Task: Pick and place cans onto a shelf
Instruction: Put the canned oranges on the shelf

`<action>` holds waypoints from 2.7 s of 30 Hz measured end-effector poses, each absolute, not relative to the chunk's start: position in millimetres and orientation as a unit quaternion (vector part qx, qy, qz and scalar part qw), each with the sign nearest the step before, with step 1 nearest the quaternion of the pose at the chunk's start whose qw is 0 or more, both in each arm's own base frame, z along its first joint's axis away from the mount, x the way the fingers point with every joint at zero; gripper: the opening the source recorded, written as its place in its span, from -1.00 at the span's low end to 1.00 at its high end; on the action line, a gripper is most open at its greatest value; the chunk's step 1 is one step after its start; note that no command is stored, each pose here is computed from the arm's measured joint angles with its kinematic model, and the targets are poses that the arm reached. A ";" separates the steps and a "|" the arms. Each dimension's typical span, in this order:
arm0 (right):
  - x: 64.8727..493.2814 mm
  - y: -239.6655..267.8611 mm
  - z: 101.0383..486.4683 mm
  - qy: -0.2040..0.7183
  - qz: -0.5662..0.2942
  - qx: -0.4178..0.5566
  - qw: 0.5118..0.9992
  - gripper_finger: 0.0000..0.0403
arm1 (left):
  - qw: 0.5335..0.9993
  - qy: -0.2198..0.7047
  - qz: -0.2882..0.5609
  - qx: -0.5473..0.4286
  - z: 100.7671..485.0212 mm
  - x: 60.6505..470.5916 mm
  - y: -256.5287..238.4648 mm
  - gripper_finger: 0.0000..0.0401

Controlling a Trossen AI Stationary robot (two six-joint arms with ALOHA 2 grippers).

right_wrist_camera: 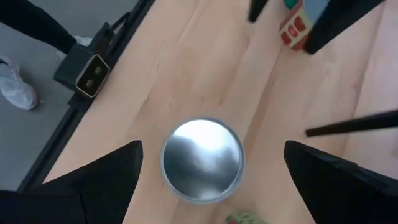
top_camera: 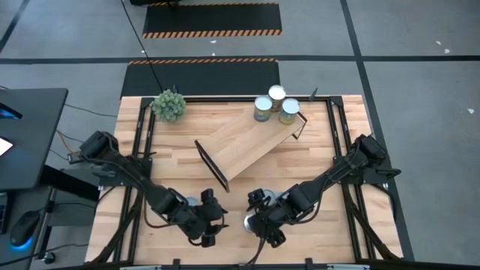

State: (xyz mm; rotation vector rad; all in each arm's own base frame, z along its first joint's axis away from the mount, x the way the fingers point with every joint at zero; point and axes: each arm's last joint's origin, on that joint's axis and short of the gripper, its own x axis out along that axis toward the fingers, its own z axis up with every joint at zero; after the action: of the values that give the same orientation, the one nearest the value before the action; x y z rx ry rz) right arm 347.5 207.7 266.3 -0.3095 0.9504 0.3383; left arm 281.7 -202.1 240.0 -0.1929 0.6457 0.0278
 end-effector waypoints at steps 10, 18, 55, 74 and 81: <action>362.2 207.6 241.9 0.464 0.206 -0.180 0.842 0.99 | 0.944 0.310 0.009 -0.113 272.1 260.3 -188.3 -0.12; 366.6 206.4 229.4 0.475 0.217 -0.208 0.827 0.99 | 0.942 0.310 0.014 -0.124 284.1 250.1 -180.2 -0.14; 346.1 162.9 262.8 0.561 0.108 -0.077 0.817 0.57 | 0.938 0.317 0.035 -0.132 285.5 243.6 -177.4 -0.14; 291.2 24.2 357.6 0.499 -0.193 0.101 0.839 0.57 | 0.944 0.299 0.063 -0.122 286.2 244.3 -175.4 -0.14; 294.0 -13.3 351.9 0.517 -0.235 0.090 0.818 0.58 | 0.945 0.299 0.062 -0.117 286.1 244.3 -175.5 -0.14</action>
State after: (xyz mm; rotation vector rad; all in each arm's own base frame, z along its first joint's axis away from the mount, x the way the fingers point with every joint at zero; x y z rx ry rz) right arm 294.0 -13.3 351.9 0.1928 1.1015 -0.5012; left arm 244.3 -175.5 286.1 -0.2393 0.6093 0.1254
